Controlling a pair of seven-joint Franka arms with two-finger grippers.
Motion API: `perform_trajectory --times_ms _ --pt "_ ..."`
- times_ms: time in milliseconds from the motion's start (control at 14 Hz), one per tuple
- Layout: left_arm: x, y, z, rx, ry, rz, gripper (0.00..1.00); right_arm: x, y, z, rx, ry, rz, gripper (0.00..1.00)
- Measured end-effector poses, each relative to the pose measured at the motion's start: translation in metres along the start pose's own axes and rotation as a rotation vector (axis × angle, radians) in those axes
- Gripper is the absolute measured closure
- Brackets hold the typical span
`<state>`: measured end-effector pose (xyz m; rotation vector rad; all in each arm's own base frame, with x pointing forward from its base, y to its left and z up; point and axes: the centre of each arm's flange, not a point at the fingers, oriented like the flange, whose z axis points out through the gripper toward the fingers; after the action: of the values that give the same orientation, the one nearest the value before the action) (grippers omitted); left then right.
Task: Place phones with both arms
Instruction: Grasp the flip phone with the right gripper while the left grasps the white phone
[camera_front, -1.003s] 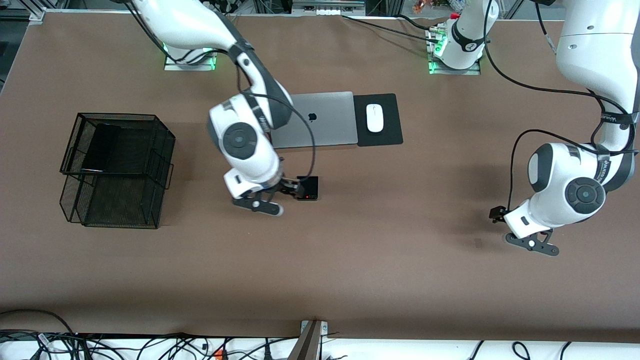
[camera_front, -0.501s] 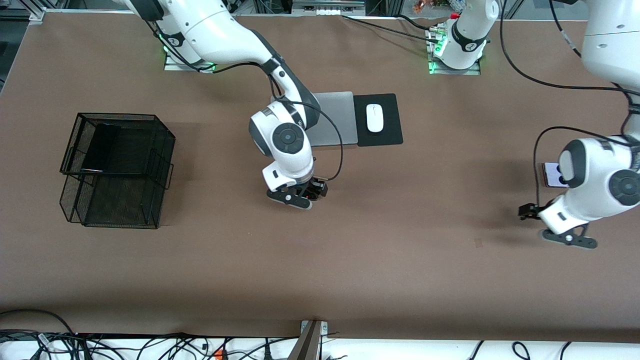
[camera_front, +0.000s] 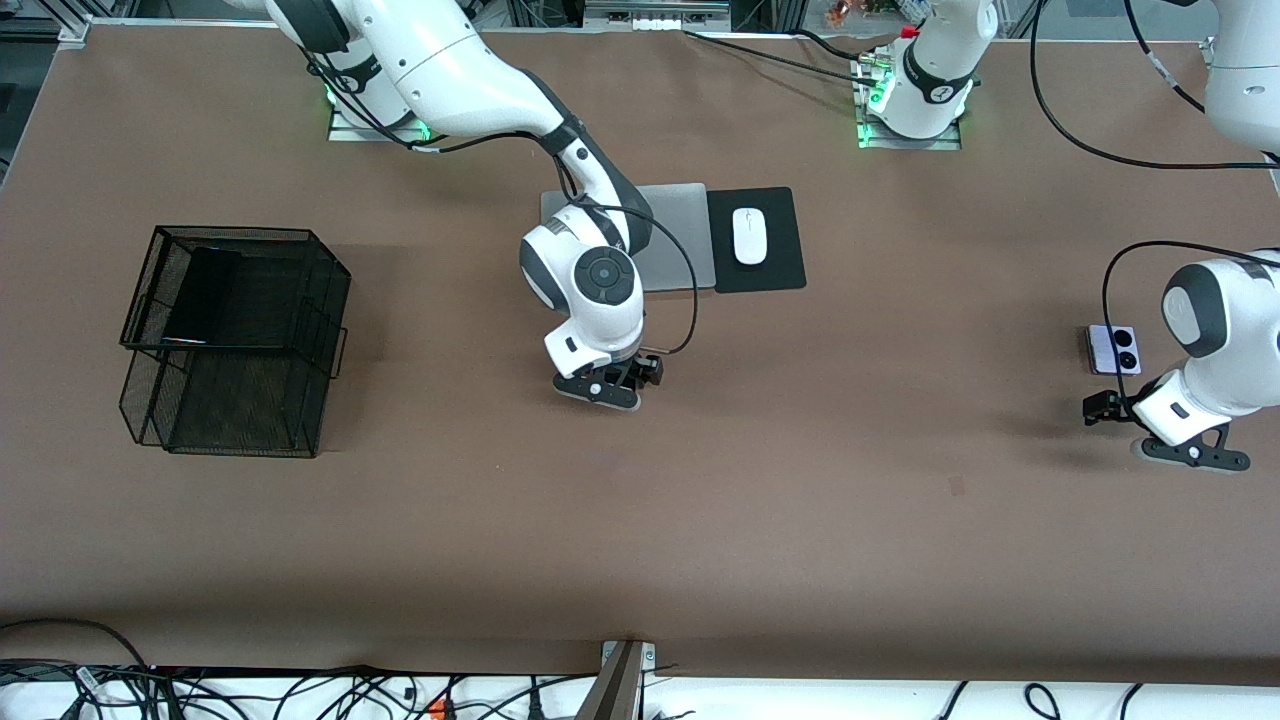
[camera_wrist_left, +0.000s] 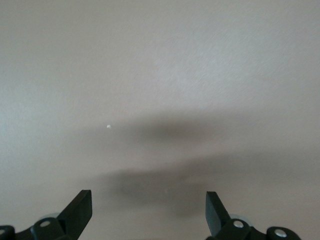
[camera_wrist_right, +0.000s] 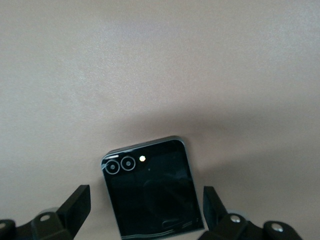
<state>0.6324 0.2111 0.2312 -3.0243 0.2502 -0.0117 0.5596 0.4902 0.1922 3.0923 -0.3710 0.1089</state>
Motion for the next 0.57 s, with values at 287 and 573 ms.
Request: perform_trajectory --times_ms 287,573 --pt "-0.017 -0.015 0.007 -0.006 -0.005 -0.036 0.0 -0.008 -0.002 0.011 -0.033 0.022 -0.054 0.0" --pt "-0.037 -0.013 -0.003 -0.009 -0.019 -0.115 0.0 -0.007 -0.004 0.01 -0.019 0.031 -0.06 0.0"
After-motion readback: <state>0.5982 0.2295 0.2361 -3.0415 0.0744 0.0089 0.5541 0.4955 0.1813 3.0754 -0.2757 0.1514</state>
